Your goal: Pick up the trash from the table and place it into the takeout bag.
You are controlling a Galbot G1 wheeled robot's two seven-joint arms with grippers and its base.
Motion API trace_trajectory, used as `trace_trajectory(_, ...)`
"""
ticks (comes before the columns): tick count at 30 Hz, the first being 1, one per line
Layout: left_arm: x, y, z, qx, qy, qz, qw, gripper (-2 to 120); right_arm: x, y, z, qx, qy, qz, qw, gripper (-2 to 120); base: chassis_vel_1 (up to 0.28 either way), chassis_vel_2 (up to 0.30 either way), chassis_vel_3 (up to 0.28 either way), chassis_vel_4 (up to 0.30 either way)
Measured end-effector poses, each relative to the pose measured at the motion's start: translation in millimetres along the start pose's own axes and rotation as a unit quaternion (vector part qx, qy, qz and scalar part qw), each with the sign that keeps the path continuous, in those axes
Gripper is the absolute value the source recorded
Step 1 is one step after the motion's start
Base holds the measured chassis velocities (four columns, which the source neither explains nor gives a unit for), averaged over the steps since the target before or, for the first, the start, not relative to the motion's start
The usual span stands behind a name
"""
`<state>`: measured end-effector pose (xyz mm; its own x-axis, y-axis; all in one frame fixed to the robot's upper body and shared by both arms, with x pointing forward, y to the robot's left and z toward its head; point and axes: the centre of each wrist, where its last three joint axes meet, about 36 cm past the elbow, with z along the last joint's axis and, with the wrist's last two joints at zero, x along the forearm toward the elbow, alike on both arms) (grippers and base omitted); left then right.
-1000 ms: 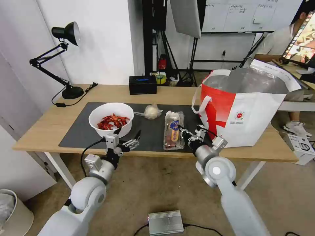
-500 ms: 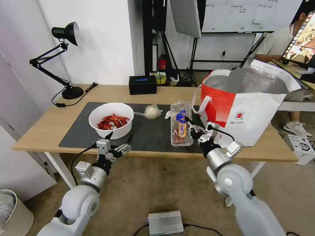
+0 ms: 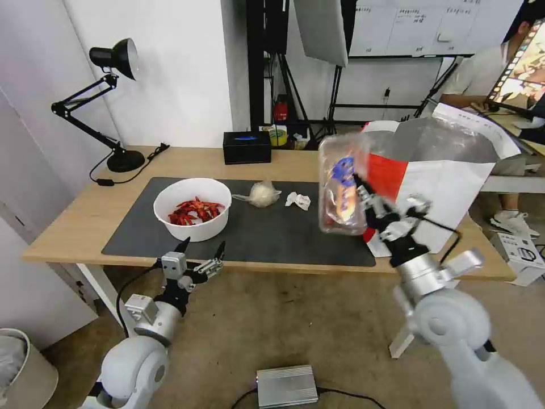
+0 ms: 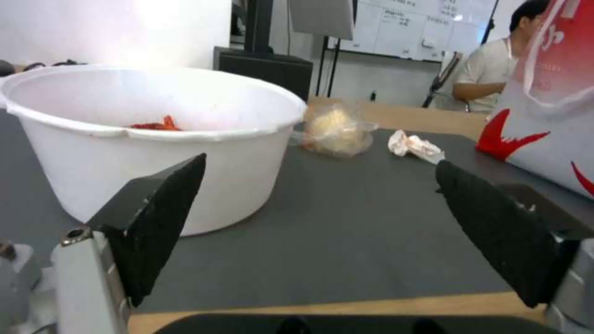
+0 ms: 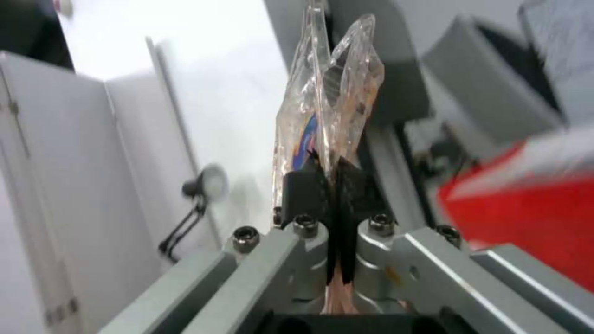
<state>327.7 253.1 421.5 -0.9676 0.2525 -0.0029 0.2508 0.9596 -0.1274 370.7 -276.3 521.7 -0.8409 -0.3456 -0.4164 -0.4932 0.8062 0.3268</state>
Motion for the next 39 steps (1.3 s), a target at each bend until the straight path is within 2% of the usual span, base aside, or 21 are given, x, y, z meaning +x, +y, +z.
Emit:
trace_trajectory(6, 8, 0.9, 4.8, -0.004, 0.001, 0.005, 1.0, 100, 6, -11, -37, 0.014, -0.061, 0.025, 0.998, 0, 0.0, 0.0, 0.0, 0.0)
trace_trajectory(10, 9, 0.2, 3.9, -0.004, 0.0, 0.007, 1.0, 100, 7, -16, -47, 0.014, -0.073, 0.037, 0.997, 0, 0.0, 0.0, 0.0, 0.0)
trace_trajectory(16, 11, -3.1, 2.2, -0.003, -0.002, 0.01, 0.9999, 100, 2, -30, -82, 0.015, -0.118, 0.073, 0.99, 0, 0.0, 0.0, 0.0, 0.0)
trace_trajectory(22, 15, -3.7, 1.9, -0.005, -0.002, 0.011, 0.9999, 100, -6, -38, -98, 0.001, -0.137, 0.104, 0.985, 0, 0.0, 0.0, 0.0, 0.0)
trace_trajectory(30, 20, -5.1, -1.5, -0.004, -0.006, 0.009, 0.9999, 100, -29, -52, -117, -0.056, -0.161, 0.166, 0.971, 0, 0.0, 0.0, 0.0, 0.0)
trace_trajectory(32, 22, -4.8, -2.4, -0.005, -0.007, 0.008, 0.9999, 100, -42, -60, -124, -0.097, -0.165, 0.207, 0.959, 0, 0.0, 0.0, 0.0, 0.0)
trace_trajectory(36, 24, -4.9, -2.4, -0.005, -0.008, 0.008, 0.9999, 100, -48, -67, -128, -0.116, -0.165, 0.233, 0.951, 0, 0.0, 0.0, 0.0, 0.0)
trace_trajectory(38, 26, -5.8, -1.1, -0.004, -0.009, 0.007, 0.9999, 100, -58, -76, -131, -0.142, -0.156, 0.269, 0.94, 0, 0.0, 0.0, 0.0, 0.0)
trace_trajectory(39, 26, -5.8, -1.1, -0.004, -0.009, 0.007, 0.9999, 100, -58, -76, -131, -0.142, -0.156, 0.269, 0.94, 0, 0.0, 0.0, 0.0, 0.0)
